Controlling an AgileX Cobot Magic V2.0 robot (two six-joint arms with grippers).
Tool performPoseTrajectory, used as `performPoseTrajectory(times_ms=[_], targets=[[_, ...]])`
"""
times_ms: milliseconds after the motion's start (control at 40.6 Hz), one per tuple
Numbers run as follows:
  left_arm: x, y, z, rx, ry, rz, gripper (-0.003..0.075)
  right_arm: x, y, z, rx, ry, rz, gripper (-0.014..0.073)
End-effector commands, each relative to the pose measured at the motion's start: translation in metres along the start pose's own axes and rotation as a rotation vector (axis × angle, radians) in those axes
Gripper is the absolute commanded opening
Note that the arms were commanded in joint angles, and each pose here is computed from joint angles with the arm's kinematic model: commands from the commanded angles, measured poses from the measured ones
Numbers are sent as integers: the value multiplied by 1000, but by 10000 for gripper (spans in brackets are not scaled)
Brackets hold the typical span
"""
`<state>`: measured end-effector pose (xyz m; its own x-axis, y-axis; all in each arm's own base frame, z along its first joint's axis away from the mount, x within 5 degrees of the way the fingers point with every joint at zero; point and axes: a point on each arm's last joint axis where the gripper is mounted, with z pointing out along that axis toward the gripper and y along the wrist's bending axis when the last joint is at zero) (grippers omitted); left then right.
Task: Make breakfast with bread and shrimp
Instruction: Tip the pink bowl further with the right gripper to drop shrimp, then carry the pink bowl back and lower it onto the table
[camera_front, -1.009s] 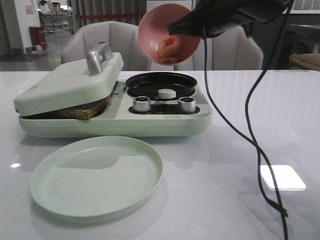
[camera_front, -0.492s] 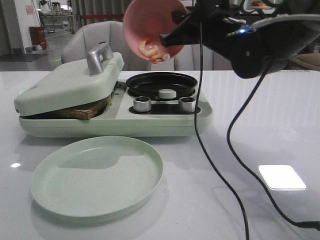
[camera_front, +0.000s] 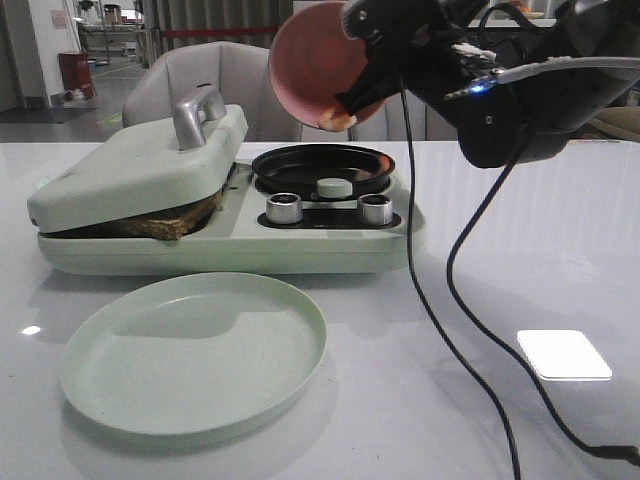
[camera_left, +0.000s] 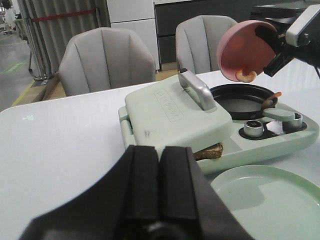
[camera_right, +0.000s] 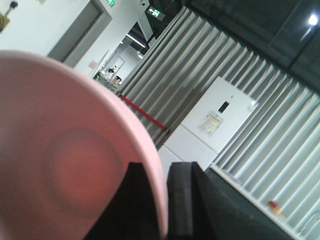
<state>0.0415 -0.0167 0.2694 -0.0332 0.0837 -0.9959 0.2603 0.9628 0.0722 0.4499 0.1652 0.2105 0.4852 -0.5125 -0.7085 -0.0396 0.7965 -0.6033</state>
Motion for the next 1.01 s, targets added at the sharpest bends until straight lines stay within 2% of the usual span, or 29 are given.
performPoseTrajectory(times_ms=[0, 148, 222, 295, 443, 591, 665, 985], targets=[[-15, 2, -2, -16, -94, -21, 34, -39, -37, 11, 174, -181, -80, -15], [-15, 2, -2, -16, -94, -21, 34, -42, -40, 17, 165, -173, -72, -15], [-15, 2, -2, -16, -94, -21, 34, -42, -41, 21, 147, -146, -21, -15], [-15, 2, -2, -16, -94, -21, 34, -40, -42, 25, 136, -115, 118, -15], [-15, 2, -2, -16, -94, -21, 34, -35, -52, 33, 130, 39, 563, -15], [-15, 2, -2, -16, -94, -21, 34, -34, -67, 37, 65, 262, 834, -15], [-15, 2, -2, -16, -94, -21, 34, -35, -79, 35, 45, 362, 874, -15], [-15, 2, -2, -16, -94, -21, 34, -50, -147, 1, -18, 765, 876, -15]])
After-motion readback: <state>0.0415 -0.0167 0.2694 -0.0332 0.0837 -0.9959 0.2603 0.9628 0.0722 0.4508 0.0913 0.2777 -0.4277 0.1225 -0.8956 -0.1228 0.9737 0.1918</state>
